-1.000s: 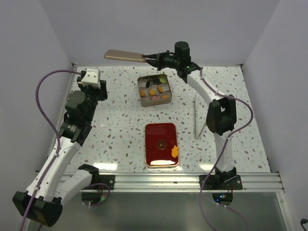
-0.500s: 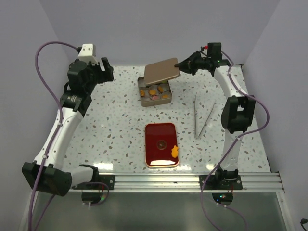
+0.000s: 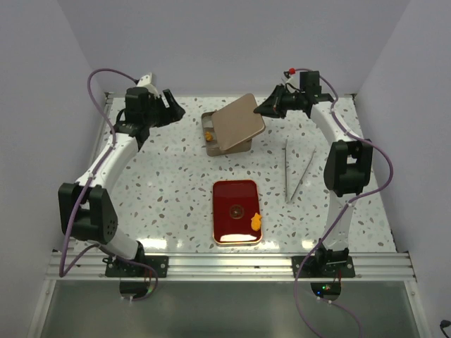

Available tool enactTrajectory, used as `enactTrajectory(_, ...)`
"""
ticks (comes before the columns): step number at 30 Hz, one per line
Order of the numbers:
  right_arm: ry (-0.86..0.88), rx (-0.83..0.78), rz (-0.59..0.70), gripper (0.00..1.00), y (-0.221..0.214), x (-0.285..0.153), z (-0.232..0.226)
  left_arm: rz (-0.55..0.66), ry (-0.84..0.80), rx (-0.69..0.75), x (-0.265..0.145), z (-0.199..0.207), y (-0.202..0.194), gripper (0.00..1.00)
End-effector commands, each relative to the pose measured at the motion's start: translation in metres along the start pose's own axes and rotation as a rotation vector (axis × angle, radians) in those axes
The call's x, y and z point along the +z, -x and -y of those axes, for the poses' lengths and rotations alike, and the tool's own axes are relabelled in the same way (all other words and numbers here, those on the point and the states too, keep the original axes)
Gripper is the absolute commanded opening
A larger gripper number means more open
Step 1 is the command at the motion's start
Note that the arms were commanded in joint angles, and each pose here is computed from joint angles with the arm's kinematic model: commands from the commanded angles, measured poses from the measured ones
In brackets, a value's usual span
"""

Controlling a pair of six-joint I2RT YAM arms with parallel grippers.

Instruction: Pack the cookies

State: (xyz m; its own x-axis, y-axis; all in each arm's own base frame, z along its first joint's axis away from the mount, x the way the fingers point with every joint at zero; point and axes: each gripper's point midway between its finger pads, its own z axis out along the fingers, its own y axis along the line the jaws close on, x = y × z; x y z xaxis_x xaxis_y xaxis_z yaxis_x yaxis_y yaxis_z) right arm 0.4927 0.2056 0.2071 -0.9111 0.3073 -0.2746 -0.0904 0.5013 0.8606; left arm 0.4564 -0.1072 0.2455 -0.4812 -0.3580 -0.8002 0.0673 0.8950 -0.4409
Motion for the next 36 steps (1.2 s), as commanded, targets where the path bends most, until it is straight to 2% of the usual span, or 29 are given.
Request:
enactTrajectory(1,0.112,-0.132,0.085,0.00,0.025,-0.002,-0.025,0.027,-0.089,-0.064,0.029,0.009,0.000,0.75)
enactTrajectory(3,0.137,-0.118,0.123,0.00,0.033,0.004,-0.023,0.011,-0.125,-0.099,0.044,0.010,-0.010,0.75)
enactTrajectory(4,0.149,-0.089,0.130,0.00,0.036,0.007,-0.023,0.031,-0.178,-0.100,0.048,0.018,-0.006,0.82)
enactTrajectory(8,0.159,-0.030,0.148,0.00,0.043,0.024,-0.004,-0.008,-0.217,-0.132,0.068,0.013,-0.025,0.89)
enactTrajectory(10,0.155,-0.024,0.152,0.00,0.045,0.030,0.005,-0.028,-0.246,-0.142,0.077,0.010,-0.035,0.98)
enactTrajectory(11,0.150,-0.015,0.151,0.00,0.045,0.032,0.009,-0.039,-0.251,-0.156,0.080,0.008,-0.042,0.99)
enactTrajectory(23,0.143,0.141,0.151,0.00,0.035,0.065,0.066,-0.094,-0.408,-0.227,0.097,0.010,-0.093,1.00)
enactTrajectory(35,0.137,0.219,0.180,0.00,0.036,0.085,0.101,-0.129,-0.463,-0.233,0.104,0.010,-0.112,1.00)
enactTrajectory(36,0.131,0.220,0.179,0.02,0.034,0.086,0.105,-0.131,-0.469,-0.230,0.104,0.011,-0.112,1.00)
